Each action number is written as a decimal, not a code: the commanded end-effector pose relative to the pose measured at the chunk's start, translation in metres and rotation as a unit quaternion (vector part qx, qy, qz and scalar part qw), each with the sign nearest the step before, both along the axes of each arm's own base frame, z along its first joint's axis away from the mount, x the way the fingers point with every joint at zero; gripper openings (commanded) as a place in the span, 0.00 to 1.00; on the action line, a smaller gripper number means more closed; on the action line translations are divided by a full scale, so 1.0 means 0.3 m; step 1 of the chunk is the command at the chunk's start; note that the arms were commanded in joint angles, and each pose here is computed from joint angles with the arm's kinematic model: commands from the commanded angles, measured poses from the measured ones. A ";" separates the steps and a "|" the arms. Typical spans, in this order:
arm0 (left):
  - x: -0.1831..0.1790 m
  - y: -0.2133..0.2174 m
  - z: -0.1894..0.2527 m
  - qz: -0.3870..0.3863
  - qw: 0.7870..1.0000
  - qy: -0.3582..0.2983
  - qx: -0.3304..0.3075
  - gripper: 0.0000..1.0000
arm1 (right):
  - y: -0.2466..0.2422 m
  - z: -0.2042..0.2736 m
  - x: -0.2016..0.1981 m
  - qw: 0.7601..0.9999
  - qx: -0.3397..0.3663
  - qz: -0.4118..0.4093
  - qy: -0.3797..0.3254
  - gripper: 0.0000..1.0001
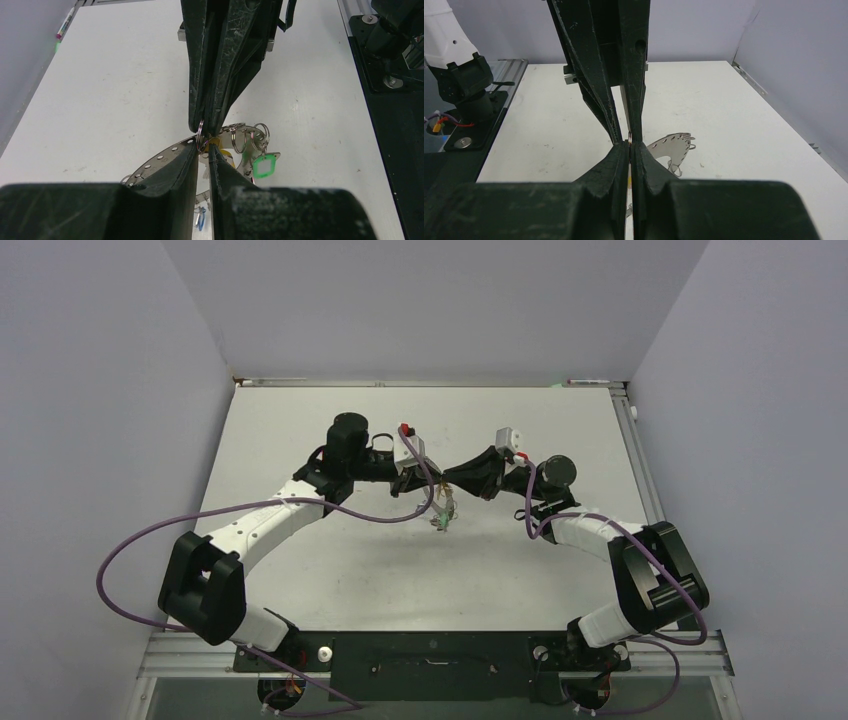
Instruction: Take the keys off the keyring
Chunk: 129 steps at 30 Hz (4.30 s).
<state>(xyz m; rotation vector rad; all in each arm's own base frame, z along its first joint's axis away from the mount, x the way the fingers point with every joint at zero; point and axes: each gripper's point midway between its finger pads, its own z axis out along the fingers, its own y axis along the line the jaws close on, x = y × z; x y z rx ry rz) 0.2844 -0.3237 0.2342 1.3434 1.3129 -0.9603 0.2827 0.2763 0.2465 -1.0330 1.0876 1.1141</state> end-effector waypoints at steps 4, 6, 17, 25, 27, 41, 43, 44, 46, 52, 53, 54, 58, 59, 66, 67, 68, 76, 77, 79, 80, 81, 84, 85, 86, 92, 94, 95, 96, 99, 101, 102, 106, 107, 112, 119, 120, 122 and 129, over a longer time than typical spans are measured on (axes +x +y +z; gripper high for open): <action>-0.003 -0.016 0.034 -0.008 1.000 0.001 -0.019 0.04 | 0.001 0.081 -0.029 0.998 0.020 0.011 -0.065 0.05; 0.001 -0.017 0.044 -0.001 1.000 0.009 -0.022 0.00 | 0.000 0.072 -0.029 0.998 0.016 0.011 -0.063 0.05; 0.015 0.024 -0.031 0.036 0.998 0.014 0.051 0.00 | -0.013 -0.022 0.003 0.996 -0.064 0.028 -0.051 0.29; 0.046 0.034 -0.136 0.040 0.991 -0.006 0.129 0.00 | -0.048 -0.179 -0.012 0.975 -0.197 0.082 -0.065 0.34; 0.050 0.025 -0.142 0.040 0.990 -0.007 0.134 0.00 | -0.046 -0.187 -0.016 0.973 -0.205 0.088 -0.062 0.34; 0.048 -0.016 -0.169 0.026 0.987 -0.019 0.159 0.00 | -0.003 -0.176 0.002 0.977 -0.198 0.056 -0.060 0.34; 0.046 -0.022 -0.166 0.022 0.987 -0.022 0.157 0.00 | 0.009 -0.169 0.007 0.978 -0.194 0.052 -0.062 0.33; 0.045 -0.022 -0.165 0.021 0.987 -0.022 0.156 0.00 | 0.013 -0.170 0.005 0.978 -0.194 0.053 -0.061 0.33; 0.043 -0.024 -0.162 0.018 0.988 -0.023 0.154 0.00 | 0.017 -0.181 0.008 0.978 -0.195 0.053 -0.058 0.32; 0.037 -0.032 -0.151 0.014 0.989 -0.022 0.147 0.00 | 0.033 -0.197 0.014 0.978 -0.195 0.057 -0.054 0.30; 0.036 -0.033 -0.150 0.013 0.989 -0.021 0.147 0.00 | 0.034 -0.200 0.016 0.978 -0.195 0.057 -0.053 0.29; 0.035 -0.033 -0.150 0.013 0.989 -0.021 0.147 0.00 | 0.036 -0.204 0.016 0.978 -0.195 0.057 -0.052 0.29; 0.034 -0.033 -0.145 0.015 0.989 -0.019 0.143 0.00 | 0.037 -0.224 0.015 0.975 -0.206 0.062 -0.050 0.28; 0.033 -0.035 -0.144 0.014 0.990 -0.019 0.142 0.00 | 0.038 -0.228 0.016 0.975 -0.208 0.062 -0.049 0.27; 0.033 -0.040 -0.145 0.016 0.990 -0.012 0.140 0.00 | 0.051 -0.247 0.011 0.972 -0.220 0.070 -0.047 0.21; 0.033 -0.040 -0.140 0.016 0.990 -0.013 0.138 0.00 | 0.050 -0.254 0.009 0.971 -0.224 0.071 -0.046 0.19; 0.031 -0.041 -0.141 0.015 0.990 -0.013 0.138 0.00 | 0.051 -0.258 0.007 0.970 -0.227 0.071 -0.046 0.17; 0.029 -0.031 -0.132 0.030 0.991 0.010 0.128 0.02 | 0.052 -0.247 0.015 0.971 -0.228 0.058 -0.050 0.05; 0.039 -0.021 -0.124 0.038 0.992 0.026 0.120 0.12 | 0.053 -0.229 0.019 0.973 -0.216 0.052 -0.055 0.05; 0.052 0.009 -0.113 0.047 0.992 0.060 0.102 0.26 | 0.052 -0.194 0.027 0.979 -0.189 0.038 -0.069 0.05; 0.060 0.024 -0.108 0.052 0.992 0.071 0.091 0.27 | 0.049 -0.190 0.025 0.981 -0.182 0.034 -0.064 0.05; 0.062 0.037 -0.100 0.054 0.992 0.081 0.078 0.27 | 0.049 -0.186 0.021 0.982 -0.176 0.033 -0.065 0.05; 0.062 0.063 -0.082 0.067 0.992 0.101 0.045 0.27 | 0.049 -0.168 0.019 0.987 -0.150 0.030 -0.051 0.05; 0.057 0.066 -0.088 0.069 0.991 0.107 0.043 0.27 | 0.048 -0.161 0.020 0.988 -0.142 0.027 -0.046 0.05; 0.053 0.070 -0.098 0.071 0.990 0.112 0.044 0.26 | 0.048 -0.153 0.021 0.990 -0.133 0.025 -0.046 0.05; 0.040 0.072 -0.119 0.092 0.986 0.139 0.019 0.28 | 0.042 -0.122 0.026 0.996 -0.086 0.008 -0.003 0.05; 0.039 0.069 -0.132 0.095 0.984 0.149 0.015 0.28 | 0.040 -0.114 0.027 0.997 -0.072 0.004 0.010 0.05; 0.040 0.067 -0.138 0.098 0.983 0.156 0.010 0.29 | 0.040 -0.105 0.028 0.998 -0.063 0.001 0.016 0.05; 0.045 0.064 -0.141 0.100 0.982 0.158 0.008 0.29 | 0.040 -0.102 0.026 0.998 -0.057 0.000 0.027 0.05; 0.063 0.050 -0.136 0.102 0.982 0.161 -0.004 0.31 | 0.039 -0.096 0.030 0.998 -0.042 -0.006 0.047 0.05; 0.073 0.039 -0.132 0.103 0.981 0.165 -0.010 0.31 | 0.039 -0.095 0.028 0.998 -0.034 -0.007 0.057 0.05; 0.077 0.036 -0.130 0.104 0.980 0.167 -0.014 0.31 | 0.038 -0.093 0.029 0.998 -0.031 -0.009 0.061 0.05; 0.075 0.021 -0.117 0.097 0.979 0.176 -0.028 0.31 | 0.037 -0.095 0.028 0.997 -0.026 -0.013 0.071 0.05; 0.072 0.016 -0.118 0.095 0.979 0.179 -0.029 0.30 | 0.037 -0.096 0.027 0.997 -0.024 -0.014 0.074 0.05; 0.063 -0.017 -0.125 0.087 0.975 0.199 -0.042 0.12 | 0.039 -0.093 0.035 0.995 -0.009 -0.021 0.093 0.05; 0.024 -0.055 -0.157 0.078 0.967 0.235 -0.055 0.00 | 0.033 -0.111 0.063 0.989 0.022 -0.052 0.140 0.05; 0.024 -0.060 -0.162 0.080 0.966 0.240 -0.056 0.00 | 0.033 -0.117 0.070 0.987 0.027 -0.058 0.150 0.05; 0.023 -0.069 -0.171 0.081 0.963 0.249 -0.056 0.00 | 0.032 -0.130 0.081 0.983 0.034 -0.068 0.168 0.05; 0.029 -0.026 -0.276 0.122 0.956 0.267 -0.004 0.00 | 0.021 -0.131 0.109 0.978 0.043 -0.085 0.184 0.05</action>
